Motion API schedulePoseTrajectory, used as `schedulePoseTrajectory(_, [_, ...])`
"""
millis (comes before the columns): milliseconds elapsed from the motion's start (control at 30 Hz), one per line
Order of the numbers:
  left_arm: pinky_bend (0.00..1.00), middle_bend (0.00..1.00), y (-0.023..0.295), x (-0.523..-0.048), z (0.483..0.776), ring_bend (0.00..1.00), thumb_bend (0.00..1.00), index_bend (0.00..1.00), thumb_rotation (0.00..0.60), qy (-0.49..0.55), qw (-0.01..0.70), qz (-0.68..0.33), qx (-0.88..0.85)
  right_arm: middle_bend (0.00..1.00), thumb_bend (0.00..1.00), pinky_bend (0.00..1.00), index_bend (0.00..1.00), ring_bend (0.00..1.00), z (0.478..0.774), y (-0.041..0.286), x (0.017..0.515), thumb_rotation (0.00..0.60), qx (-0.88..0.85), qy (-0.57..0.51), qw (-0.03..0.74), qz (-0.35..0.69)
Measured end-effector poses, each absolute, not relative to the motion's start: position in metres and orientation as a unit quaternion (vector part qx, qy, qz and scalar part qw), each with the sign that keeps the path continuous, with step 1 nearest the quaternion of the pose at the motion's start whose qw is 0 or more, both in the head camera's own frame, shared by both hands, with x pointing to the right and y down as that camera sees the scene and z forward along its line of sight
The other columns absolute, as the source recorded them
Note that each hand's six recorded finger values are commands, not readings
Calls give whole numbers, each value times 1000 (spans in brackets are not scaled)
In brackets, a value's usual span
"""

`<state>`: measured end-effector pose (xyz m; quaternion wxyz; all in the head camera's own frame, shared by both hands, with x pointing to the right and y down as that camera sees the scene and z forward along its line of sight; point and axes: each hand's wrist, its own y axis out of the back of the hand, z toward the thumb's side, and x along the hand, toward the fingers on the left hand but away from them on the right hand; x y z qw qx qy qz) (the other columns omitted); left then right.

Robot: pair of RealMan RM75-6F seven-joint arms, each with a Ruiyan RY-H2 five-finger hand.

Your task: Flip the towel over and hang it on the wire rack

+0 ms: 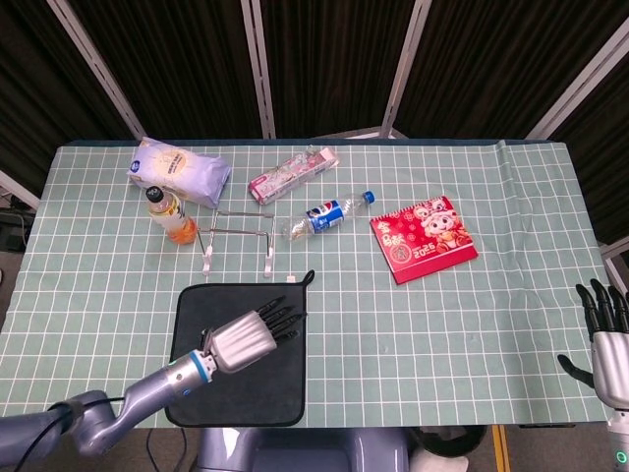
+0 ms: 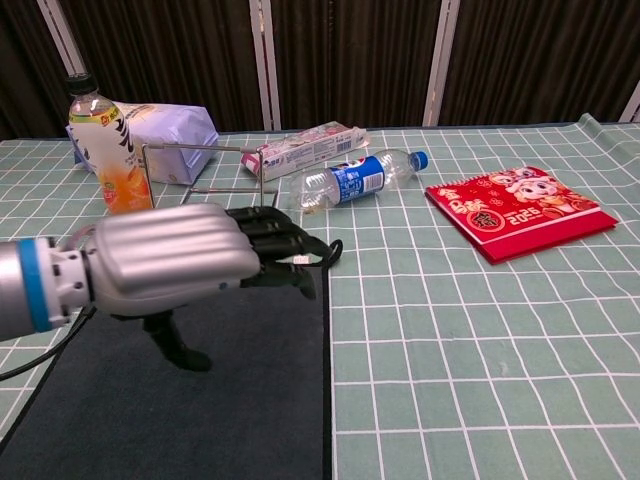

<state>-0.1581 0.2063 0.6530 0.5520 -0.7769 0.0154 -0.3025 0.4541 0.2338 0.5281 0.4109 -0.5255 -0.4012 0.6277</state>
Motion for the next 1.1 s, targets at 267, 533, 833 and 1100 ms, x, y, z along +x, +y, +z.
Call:
schedulePoseTrajectory(267, [0, 0, 206, -136, 668, 0, 377, 354, 600, -18, 557, -272, -785, 0, 0, 0, 45, 0, 531, 234, 454, 600, -528, -398, 403, 633])
schedulePoseTrajectory(533, [0, 0, 210, -130, 679, 0, 379, 372, 600, -33, 553, -271, -787, 0, 0, 0, 45, 0, 532, 234, 455, 600, -527, -396, 400, 637])
schedulePoseTrajectory(833, [0, 0, 214, -118, 696, 0, 381, 373, 600, -28, 526, -284, -801, 0, 0, 0, 39, 0, 535, 235, 458, 600, -530, -389, 390, 645])
schedulePoseTrajectory(1100, [0, 0, 220, -108, 705, 0, 382, 372, 600, -45, 537, -286, -793, 0, 0, 0, 39, 0, 535, 235, 460, 600, -529, -389, 388, 646])
